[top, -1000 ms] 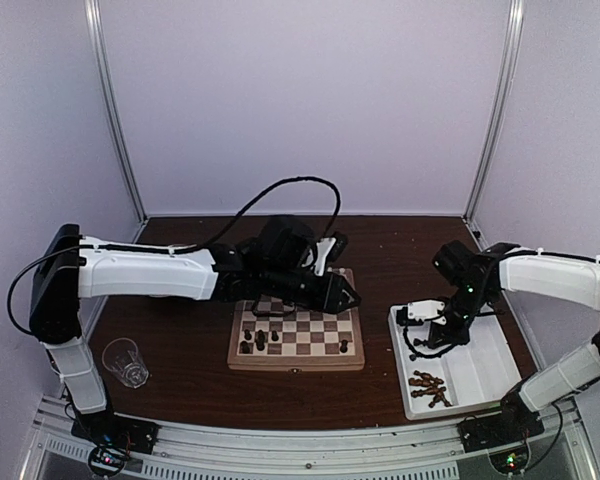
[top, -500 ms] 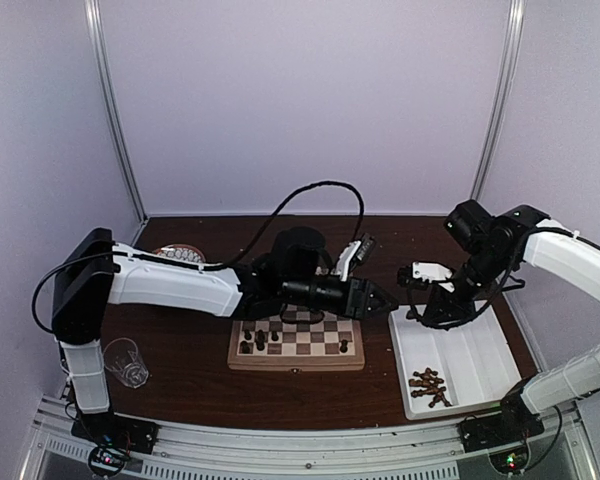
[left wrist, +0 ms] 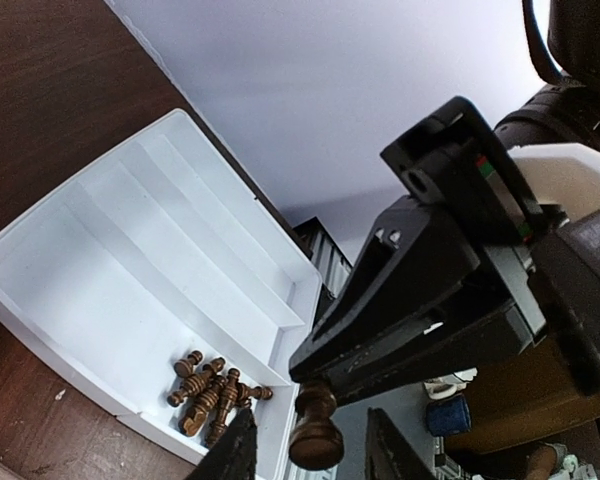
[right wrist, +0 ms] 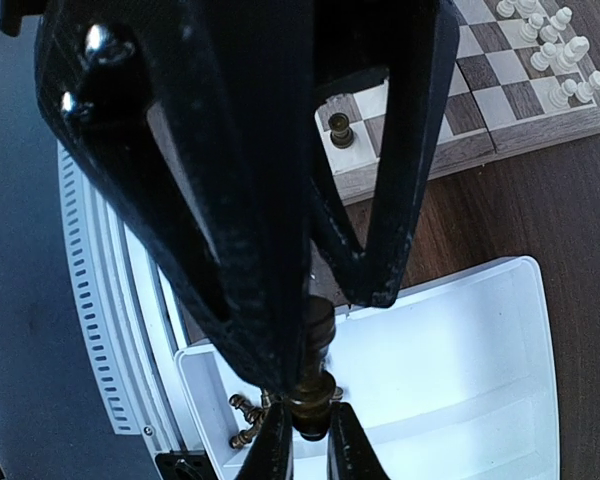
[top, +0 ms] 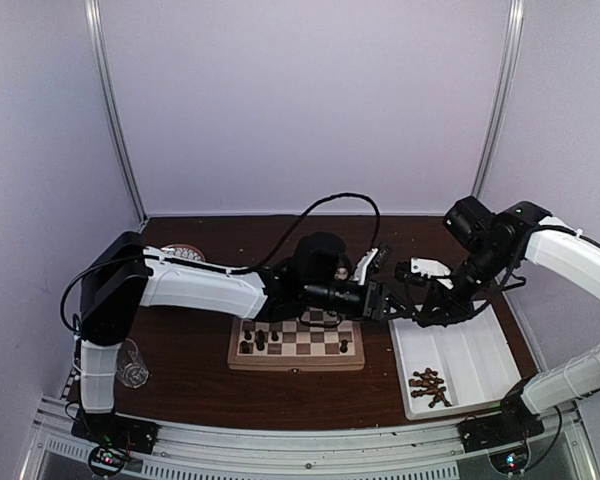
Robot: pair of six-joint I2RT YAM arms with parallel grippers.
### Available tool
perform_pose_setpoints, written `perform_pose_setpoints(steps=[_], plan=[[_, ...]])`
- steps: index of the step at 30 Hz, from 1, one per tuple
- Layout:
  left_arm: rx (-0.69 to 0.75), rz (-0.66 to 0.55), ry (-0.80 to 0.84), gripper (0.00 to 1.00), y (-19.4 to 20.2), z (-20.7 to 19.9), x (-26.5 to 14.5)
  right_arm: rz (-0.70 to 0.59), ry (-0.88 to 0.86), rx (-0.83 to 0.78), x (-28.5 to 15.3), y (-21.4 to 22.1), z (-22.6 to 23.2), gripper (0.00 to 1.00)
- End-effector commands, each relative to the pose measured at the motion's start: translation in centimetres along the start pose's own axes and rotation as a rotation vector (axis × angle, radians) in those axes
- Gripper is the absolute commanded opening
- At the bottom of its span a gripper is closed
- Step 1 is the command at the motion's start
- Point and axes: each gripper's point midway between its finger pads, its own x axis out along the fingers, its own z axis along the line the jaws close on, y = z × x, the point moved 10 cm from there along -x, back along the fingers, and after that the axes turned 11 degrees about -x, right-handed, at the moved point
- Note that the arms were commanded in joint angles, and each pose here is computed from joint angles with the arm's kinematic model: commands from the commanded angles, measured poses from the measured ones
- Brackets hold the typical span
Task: Set up the chess pieces on the board
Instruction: Pass from the right arm to the left, then pass from the left arm to the right
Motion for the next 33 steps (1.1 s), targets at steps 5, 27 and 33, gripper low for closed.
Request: perform_pose_setpoints(steps=[5, 27, 33], plan=[[-0.012, 0.03, 0.085, 0.28, -0.3, -1.1, 1.0, -0.049, 0.018, -0.005, -1.0, -0.8, 0.4, 0.09], [0.037, -0.154, 0.33, 0.06, -1.9, -4.8, -2.6, -0.628, -0.03, 0.209, -8.0, -0.4, -0.6, 0.48], [0.019, -0.218, 0.415, 0.06, -2.4, -5.3, -3.6, -0.661, -0.076, 0.241, -7.0, 0.2, -0.7, 0.49]])
